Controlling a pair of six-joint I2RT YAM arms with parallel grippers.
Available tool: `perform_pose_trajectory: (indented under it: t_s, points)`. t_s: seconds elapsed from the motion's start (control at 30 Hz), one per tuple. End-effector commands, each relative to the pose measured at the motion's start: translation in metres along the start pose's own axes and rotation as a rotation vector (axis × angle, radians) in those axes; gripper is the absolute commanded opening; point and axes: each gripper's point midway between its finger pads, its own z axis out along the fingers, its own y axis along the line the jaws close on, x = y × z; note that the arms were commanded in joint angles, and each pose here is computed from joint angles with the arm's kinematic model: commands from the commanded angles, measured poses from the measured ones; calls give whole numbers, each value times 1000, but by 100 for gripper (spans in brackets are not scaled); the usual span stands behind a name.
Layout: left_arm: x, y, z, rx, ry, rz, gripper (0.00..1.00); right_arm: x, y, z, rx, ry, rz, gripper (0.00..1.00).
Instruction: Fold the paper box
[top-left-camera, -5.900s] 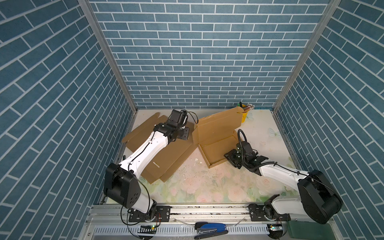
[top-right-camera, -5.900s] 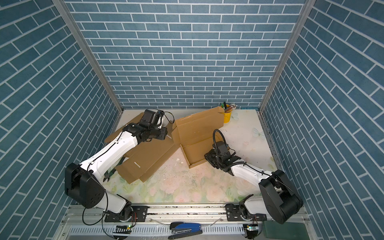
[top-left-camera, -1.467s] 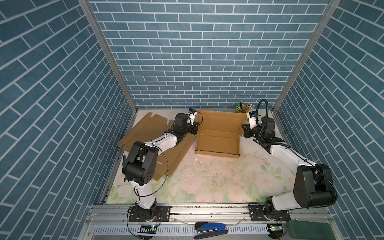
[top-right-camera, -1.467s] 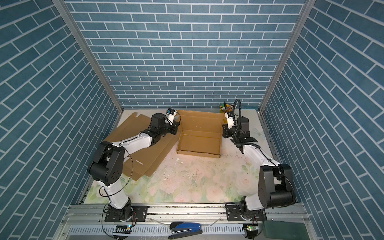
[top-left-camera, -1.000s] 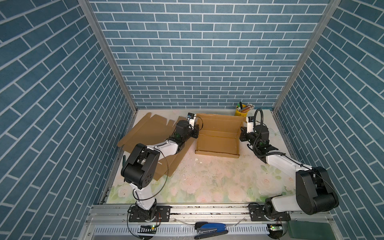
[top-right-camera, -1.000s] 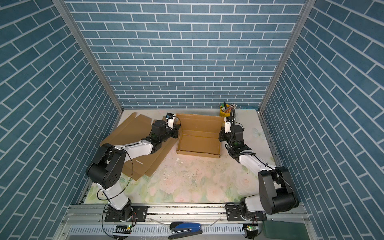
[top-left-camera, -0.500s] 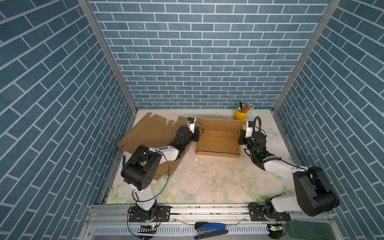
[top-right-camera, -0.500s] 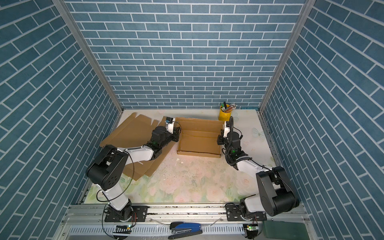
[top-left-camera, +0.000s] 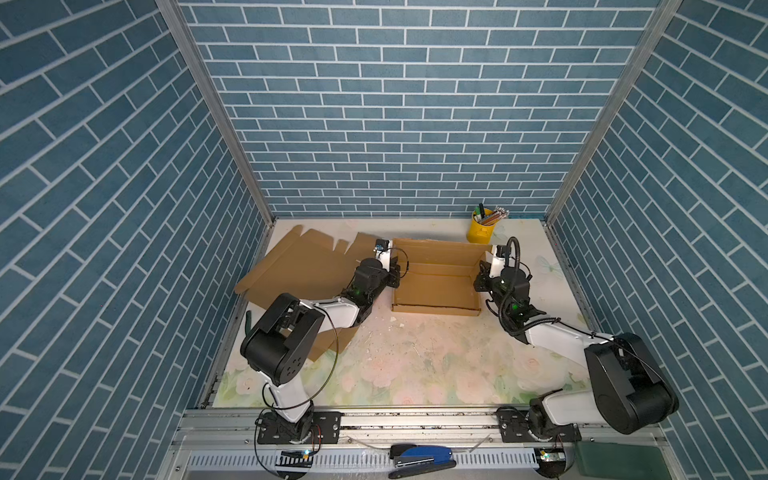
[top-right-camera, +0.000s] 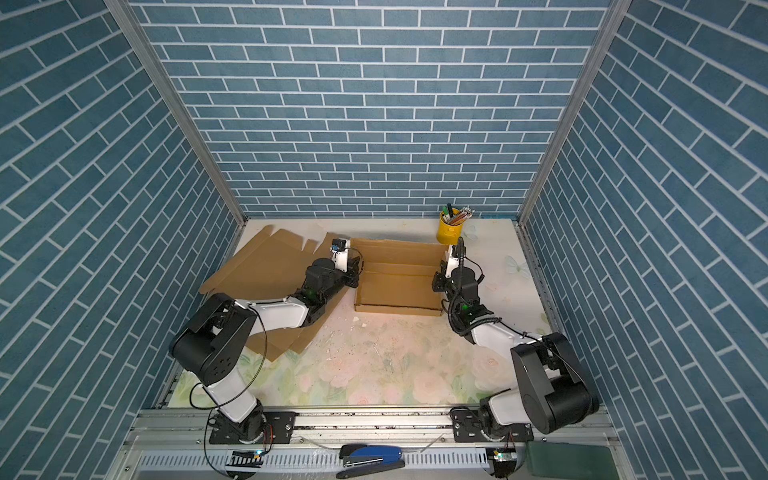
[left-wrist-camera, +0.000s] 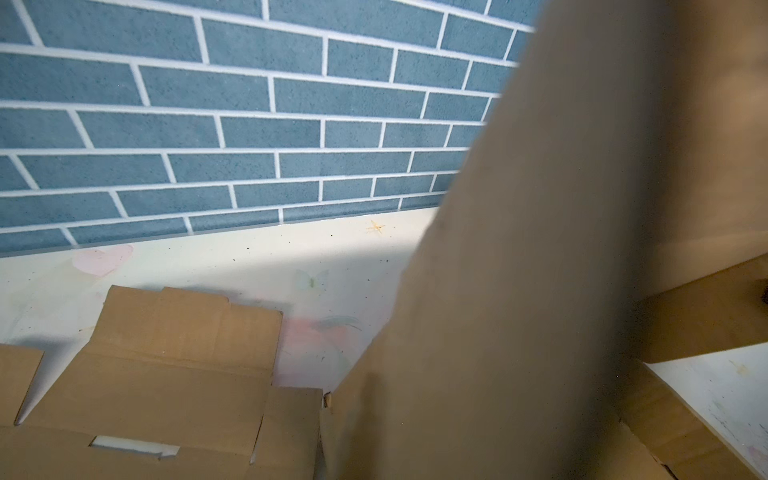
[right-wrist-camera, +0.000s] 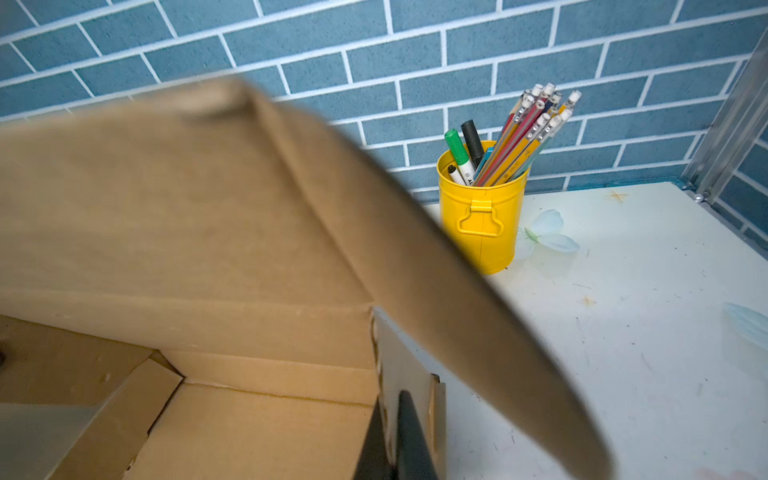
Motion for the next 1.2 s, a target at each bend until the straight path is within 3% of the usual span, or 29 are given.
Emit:
perform_pose_trajectory:
  t_s: [0.0,0.53,0.7,1.17]
  points:
    - [49,-46,-3,145,175,13,1,49,34,-5,-140,154,23,0]
    - [53,-67,6,196,210,53,1,52,43,-1,-167,163,41,0]
    - [68,-59,-3,176,242,83,1,63,36,-7,-148,173,31,0]
    - [65,-61,-6,181,249,109,1,71,28,-15,-131,167,16,0]
